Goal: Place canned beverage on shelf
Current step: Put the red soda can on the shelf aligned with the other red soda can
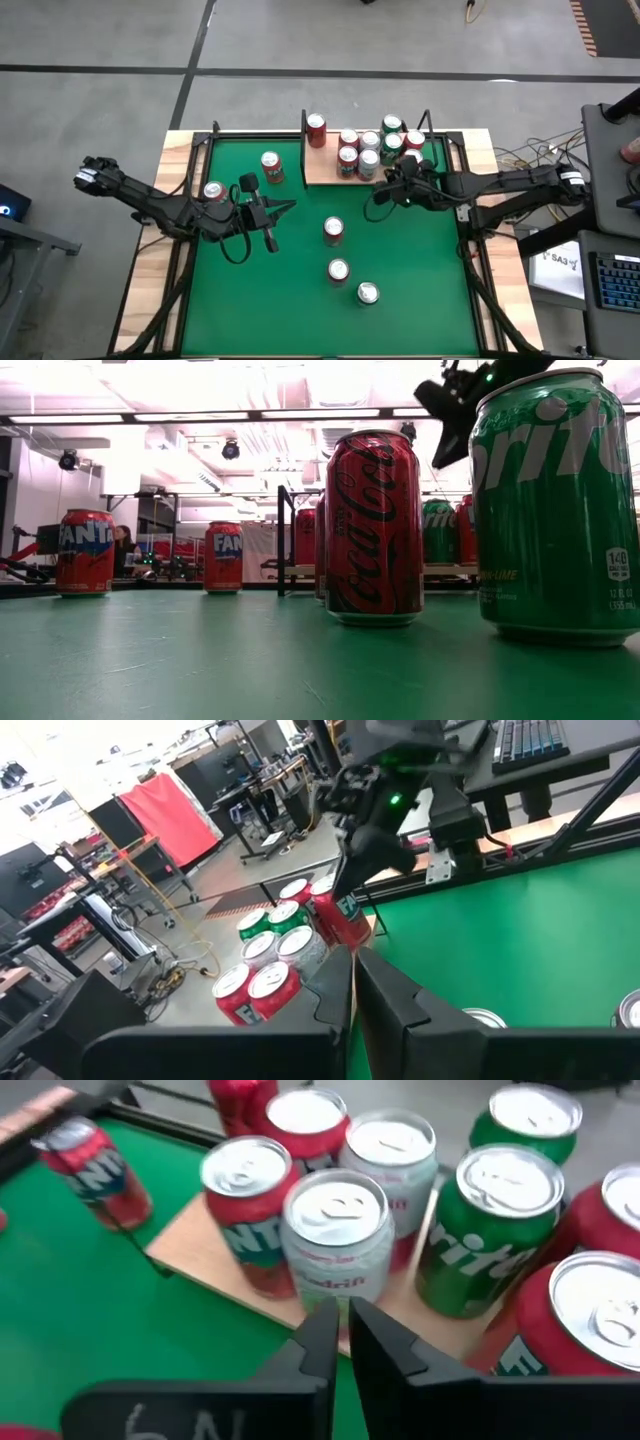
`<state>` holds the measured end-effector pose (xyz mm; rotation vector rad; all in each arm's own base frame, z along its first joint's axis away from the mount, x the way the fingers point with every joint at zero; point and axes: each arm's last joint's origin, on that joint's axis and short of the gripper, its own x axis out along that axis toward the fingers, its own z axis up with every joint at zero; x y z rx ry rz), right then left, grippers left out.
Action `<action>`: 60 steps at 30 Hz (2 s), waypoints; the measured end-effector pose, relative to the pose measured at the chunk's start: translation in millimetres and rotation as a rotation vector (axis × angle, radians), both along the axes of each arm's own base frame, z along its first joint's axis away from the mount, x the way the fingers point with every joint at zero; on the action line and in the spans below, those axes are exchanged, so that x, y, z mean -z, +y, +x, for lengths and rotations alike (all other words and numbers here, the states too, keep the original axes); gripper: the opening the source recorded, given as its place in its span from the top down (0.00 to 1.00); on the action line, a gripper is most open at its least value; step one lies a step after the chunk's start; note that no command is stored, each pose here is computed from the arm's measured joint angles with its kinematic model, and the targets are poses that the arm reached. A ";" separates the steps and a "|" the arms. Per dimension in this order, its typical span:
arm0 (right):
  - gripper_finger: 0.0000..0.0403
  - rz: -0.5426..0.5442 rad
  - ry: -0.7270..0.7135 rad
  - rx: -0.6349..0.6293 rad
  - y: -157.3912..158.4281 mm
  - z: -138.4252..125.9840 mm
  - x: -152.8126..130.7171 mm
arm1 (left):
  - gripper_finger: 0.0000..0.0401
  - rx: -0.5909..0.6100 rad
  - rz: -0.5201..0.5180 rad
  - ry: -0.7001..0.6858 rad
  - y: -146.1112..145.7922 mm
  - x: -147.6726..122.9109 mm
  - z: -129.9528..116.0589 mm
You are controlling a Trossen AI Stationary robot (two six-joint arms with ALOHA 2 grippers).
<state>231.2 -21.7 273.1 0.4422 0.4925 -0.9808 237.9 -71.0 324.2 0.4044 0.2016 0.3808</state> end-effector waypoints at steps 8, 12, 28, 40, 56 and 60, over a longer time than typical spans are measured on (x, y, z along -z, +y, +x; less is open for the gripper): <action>0.98 0.131 0.014 0.059 -33.7 -1.0 7.1 | 1.00 -0.002 -0.012 -0.003 0.1 0.3 -0.1; 0.98 0.152 0.013 0.078 -39.0 -2.8 7.8 | 1.00 -0.002 -0.012 -0.003 0.1 0.3 -0.1; 0.98 0.147 0.090 0.166 -38.4 -12.5 13.1 | 1.00 -0.002 -0.011 0.001 0.0 0.7 0.1; 0.98 0.136 0.098 0.193 -38.6 -14.2 13.6 | 1.00 -0.002 -0.011 0.001 0.0 0.8 0.2; 0.98 0.128 0.137 0.243 -38.3 -20.0 15.9 | 1.00 -0.002 -0.009 0.006 -0.4 2.0 1.2; 0.98 0.127 0.138 0.243 -38.3 -20.0 15.9 | 1.00 -0.003 -0.009 0.006 -0.4 2.0 1.3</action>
